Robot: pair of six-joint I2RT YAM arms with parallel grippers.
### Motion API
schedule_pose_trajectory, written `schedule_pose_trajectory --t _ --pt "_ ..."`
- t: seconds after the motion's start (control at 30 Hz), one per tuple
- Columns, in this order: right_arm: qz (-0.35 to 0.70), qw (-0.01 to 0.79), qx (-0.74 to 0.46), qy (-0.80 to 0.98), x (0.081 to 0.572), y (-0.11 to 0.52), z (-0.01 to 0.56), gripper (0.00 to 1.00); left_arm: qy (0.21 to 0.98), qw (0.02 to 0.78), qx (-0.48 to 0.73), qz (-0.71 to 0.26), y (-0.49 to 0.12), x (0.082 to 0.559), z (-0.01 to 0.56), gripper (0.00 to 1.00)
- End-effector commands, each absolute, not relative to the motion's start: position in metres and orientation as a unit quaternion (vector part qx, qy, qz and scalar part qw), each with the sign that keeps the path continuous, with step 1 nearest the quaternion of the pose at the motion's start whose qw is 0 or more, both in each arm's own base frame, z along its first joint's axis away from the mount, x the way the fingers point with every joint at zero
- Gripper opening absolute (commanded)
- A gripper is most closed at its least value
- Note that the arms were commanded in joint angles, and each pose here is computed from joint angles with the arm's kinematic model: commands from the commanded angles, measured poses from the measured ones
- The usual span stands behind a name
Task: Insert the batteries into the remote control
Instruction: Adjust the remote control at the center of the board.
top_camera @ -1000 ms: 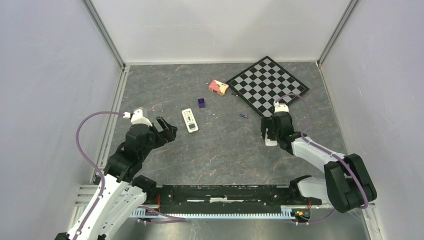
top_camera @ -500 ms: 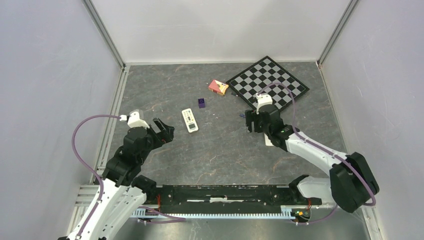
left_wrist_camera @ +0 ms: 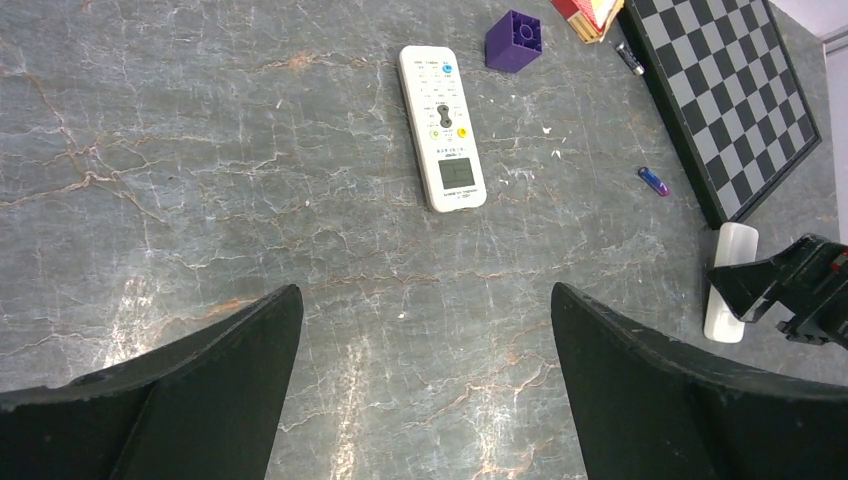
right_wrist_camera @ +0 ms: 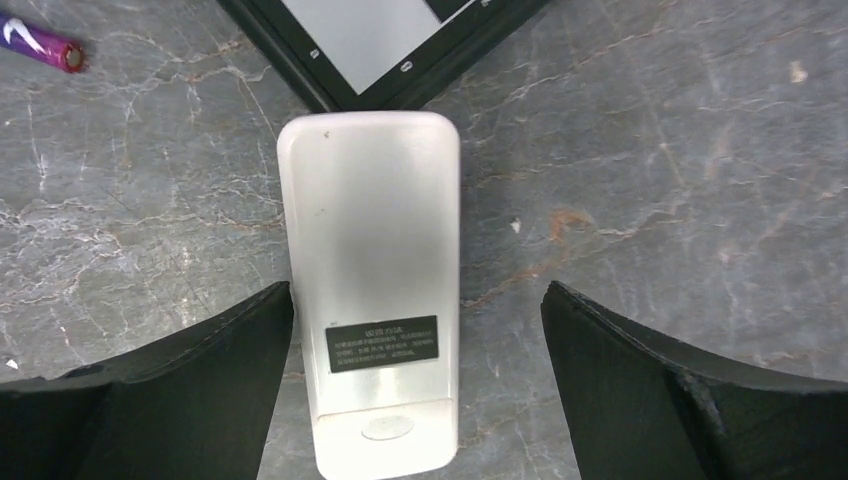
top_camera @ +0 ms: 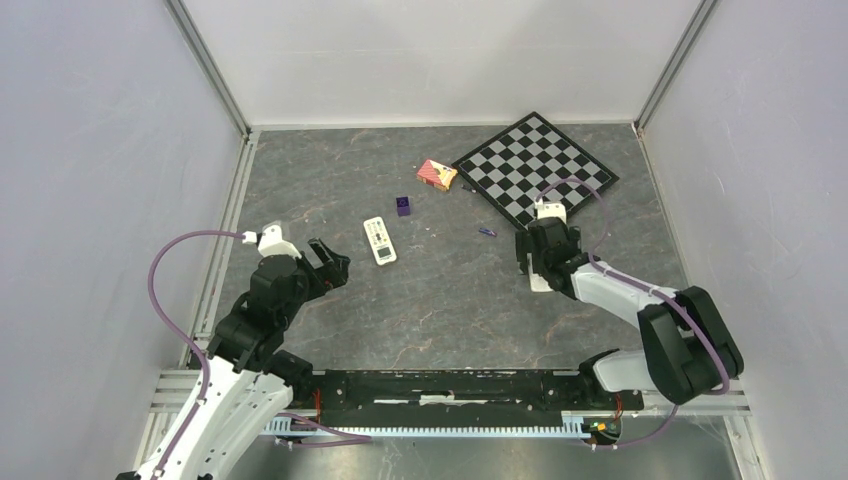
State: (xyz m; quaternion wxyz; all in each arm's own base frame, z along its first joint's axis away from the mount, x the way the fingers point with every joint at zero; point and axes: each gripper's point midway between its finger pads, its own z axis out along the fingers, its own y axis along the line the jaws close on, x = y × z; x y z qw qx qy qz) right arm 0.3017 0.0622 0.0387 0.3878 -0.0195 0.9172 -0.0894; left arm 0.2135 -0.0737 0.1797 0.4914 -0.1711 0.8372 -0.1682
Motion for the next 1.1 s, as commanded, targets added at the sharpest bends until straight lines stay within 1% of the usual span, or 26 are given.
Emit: schedule_pose_trajectory --t 0.0,0.03,0.13,0.23,0.3,0.37,0.47,0.57,0.77,0.87,0.93,0.97,1.07 --pt "-0.027 0.371 -0.037 0.927 0.304 0.083 0.024 0.96 0.827 0.504 -0.173 -0.178 -0.075 0.218 0.187 1.0" --pt "-0.021 0.367 -0.036 0.929 0.302 0.084 0.022 0.94 0.828 0.504 -0.172 -0.178 -0.076 0.218 0.186 1.0" --pt "-0.014 0.364 -0.03 0.931 0.301 0.083 0.022 0.8 0.827 0.504 -0.171 -0.18 -0.077 0.219 0.187 1.0" --pt "-0.026 0.362 -0.019 0.932 0.298 0.075 0.025 0.61 0.826 0.504 -0.171 -0.185 -0.079 0.22 0.187 1.0" --pt "-0.035 0.364 -0.016 0.93 0.294 0.07 0.028 0.5 0.826 0.502 -0.171 -0.19 -0.081 0.221 0.186 1.0" --pt "-0.04 0.363 -0.02 0.931 0.288 0.066 0.03 0.46 0.826 0.5 -0.171 -0.196 -0.084 0.222 0.185 1.0" --pt "-0.039 0.363 -0.022 0.931 0.275 0.062 0.03 0.44 0.828 0.492 -0.17 -0.206 -0.089 0.223 0.184 1.0" --pt "-0.024 0.35 -0.031 0.936 0.261 0.063 0.023 0.47 0.832 0.485 -0.17 -0.21 -0.092 0.223 0.18 1.0" --pt "-0.029 0.333 -0.031 0.942 0.256 0.062 0.007 0.7 0.834 0.484 -0.167 -0.205 -0.091 0.224 0.178 1.0" --pt "-0.028 0.344 -0.023 0.938 0.262 0.063 0.012 0.84 0.834 0.486 -0.163 -0.203 -0.091 0.224 0.179 1.0" --pt "-0.022 0.366 -0.026 0.93 0.27 0.066 0.027 0.91 0.834 0.488 -0.16 -0.201 -0.09 0.224 0.18 1.0" --pt "-0.017 0.379 -0.027 0.925 0.275 0.068 0.036 0.93 0.834 0.489 -0.161 -0.198 -0.089 0.225 0.18 1.0" --pt "0.018 0.422 -0.048 0.905 0.293 0.086 0.07 0.95 0.832 0.495 -0.164 -0.191 -0.087 0.227 0.182 1.0"
